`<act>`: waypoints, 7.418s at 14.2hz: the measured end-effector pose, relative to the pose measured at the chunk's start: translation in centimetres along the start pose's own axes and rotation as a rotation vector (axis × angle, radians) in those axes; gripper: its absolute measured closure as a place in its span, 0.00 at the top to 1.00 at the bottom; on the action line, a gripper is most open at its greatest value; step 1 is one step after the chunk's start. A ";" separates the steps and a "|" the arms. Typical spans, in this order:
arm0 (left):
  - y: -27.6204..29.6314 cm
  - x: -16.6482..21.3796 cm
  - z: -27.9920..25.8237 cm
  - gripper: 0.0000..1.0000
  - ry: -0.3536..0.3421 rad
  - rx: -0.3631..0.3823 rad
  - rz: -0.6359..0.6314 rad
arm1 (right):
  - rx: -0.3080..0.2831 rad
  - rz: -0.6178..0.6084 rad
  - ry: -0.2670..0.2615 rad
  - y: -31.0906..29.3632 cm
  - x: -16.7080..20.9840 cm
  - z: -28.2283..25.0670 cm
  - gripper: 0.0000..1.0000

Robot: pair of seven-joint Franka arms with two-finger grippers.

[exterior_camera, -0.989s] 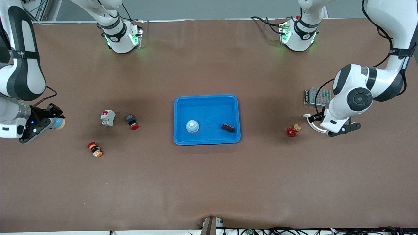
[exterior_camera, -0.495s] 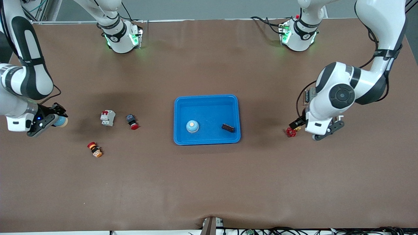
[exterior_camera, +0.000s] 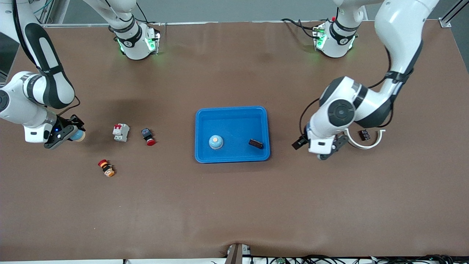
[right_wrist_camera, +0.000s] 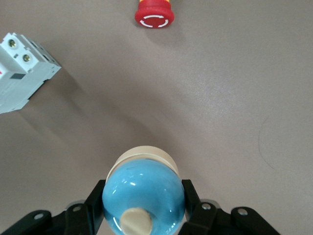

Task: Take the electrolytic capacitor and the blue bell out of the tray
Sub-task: 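Return the left gripper to the tray while the right gripper holds the bell, then grasp the second capacitor in the tray with the left gripper, then set the bell on the table while the left gripper carries the capacitor, then reach the right gripper to the second bell while the left gripper lowers capacitor, then grasp the second bell with the right gripper while the left gripper withdraws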

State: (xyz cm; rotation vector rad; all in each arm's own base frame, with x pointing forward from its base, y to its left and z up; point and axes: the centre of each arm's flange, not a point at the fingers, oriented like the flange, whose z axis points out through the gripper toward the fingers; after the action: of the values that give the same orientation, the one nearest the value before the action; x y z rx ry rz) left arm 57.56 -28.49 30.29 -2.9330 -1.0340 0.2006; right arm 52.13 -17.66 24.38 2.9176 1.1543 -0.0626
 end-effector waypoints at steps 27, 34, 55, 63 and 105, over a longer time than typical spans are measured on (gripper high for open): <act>10.5 -12.0 12.8 0.30 0.071 -0.093 -0.260 | -0.006 -0.014 0.028 -1.9 0.3 6.9 0.66; 12.2 -10.8 9.3 0.30 0.086 -0.172 -0.272 | -0.004 -0.017 0.030 -2.0 0.4 7.4 0.78; -1.3 11.3 -5.4 0.30 0.119 -0.039 -0.047 | 0.108 0.427 -0.036 -16.7 23.2 -16.8 1.00; -11.8 21.4 -2.8 0.30 0.060 0.047 0.122 | 0.103 0.727 0.083 -27.2 31.5 -17.6 1.00; -18.1 27.5 2.6 1.00 0.251 0.099 0.331 | 0.068 0.786 0.084 -42.0 42.3 4.0 1.00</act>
State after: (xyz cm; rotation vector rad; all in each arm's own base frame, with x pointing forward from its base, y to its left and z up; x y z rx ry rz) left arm 67.19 2.78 25.84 -2.9196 -0.4905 -0.1069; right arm 54.05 41.85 19.29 3.2146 -0.0554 0.0260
